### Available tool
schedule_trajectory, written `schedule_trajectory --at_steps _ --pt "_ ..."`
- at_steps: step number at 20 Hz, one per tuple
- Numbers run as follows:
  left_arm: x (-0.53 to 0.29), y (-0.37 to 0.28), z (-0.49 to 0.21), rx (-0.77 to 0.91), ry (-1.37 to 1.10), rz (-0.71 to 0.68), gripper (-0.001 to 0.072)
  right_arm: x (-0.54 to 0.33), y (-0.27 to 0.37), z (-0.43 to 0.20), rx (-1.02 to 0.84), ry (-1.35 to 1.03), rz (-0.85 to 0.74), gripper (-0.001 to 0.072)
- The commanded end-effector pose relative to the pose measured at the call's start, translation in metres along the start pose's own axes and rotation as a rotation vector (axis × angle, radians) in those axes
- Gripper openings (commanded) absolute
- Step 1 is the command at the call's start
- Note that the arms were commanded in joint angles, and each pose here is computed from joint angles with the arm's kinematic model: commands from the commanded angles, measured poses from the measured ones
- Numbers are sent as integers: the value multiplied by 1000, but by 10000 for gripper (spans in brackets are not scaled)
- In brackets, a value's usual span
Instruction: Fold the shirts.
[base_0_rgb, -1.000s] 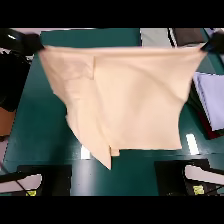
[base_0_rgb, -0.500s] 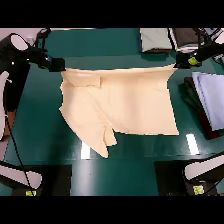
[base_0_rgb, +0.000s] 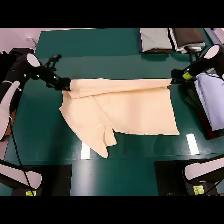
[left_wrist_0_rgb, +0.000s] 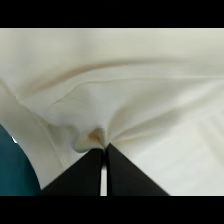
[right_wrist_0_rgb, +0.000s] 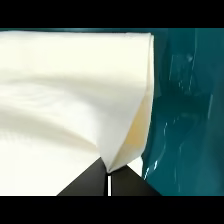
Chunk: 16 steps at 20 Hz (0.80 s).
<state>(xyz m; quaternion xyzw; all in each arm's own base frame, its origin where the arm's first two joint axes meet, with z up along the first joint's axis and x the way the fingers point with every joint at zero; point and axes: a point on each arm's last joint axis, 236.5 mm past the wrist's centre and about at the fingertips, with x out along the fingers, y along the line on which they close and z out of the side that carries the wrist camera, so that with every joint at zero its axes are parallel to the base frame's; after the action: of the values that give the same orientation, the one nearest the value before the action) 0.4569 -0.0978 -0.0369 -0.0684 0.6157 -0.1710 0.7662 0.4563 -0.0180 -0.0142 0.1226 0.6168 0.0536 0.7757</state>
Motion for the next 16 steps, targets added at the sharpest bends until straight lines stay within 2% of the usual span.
schedule_trajectory --at_steps 1,2,3,4,5,9,13,14,15,16 --pt "17 3 -20 -26 48 -8 24 17 7 -14 -2 23 8 23" --pt "16 3 -21 -30 52 -10 26 17 7 -13 -3 21 9 30" --pt "14 2 -23 -32 59 -11 89 15 11 -11 -2 17 20 159" --pt "10 1 -25 -31 72 -10 422 10 18 -6 8 2 50 372" --pt "4 1 -26 -56 90 -6 538 3 22 -2 16 -6 76 392" --pt "-47 3 -30 -44 28 69 539 -35 10 -30 -4 10 78 390" --pt "-68 -3 -92 -79 23 98 539 -44 -27 -114 141 100 79 391" --pt "-66 -5 -115 -101 41 97 539 -41 -35 -139 188 137 86 444" --pt "-63 -6 -134 -111 53 94 539 -37 -41 -162 235 170 94 530" --pt "-60 -6 -154 -125 64 93 539 -31 -45 -186 287 204 104 532"
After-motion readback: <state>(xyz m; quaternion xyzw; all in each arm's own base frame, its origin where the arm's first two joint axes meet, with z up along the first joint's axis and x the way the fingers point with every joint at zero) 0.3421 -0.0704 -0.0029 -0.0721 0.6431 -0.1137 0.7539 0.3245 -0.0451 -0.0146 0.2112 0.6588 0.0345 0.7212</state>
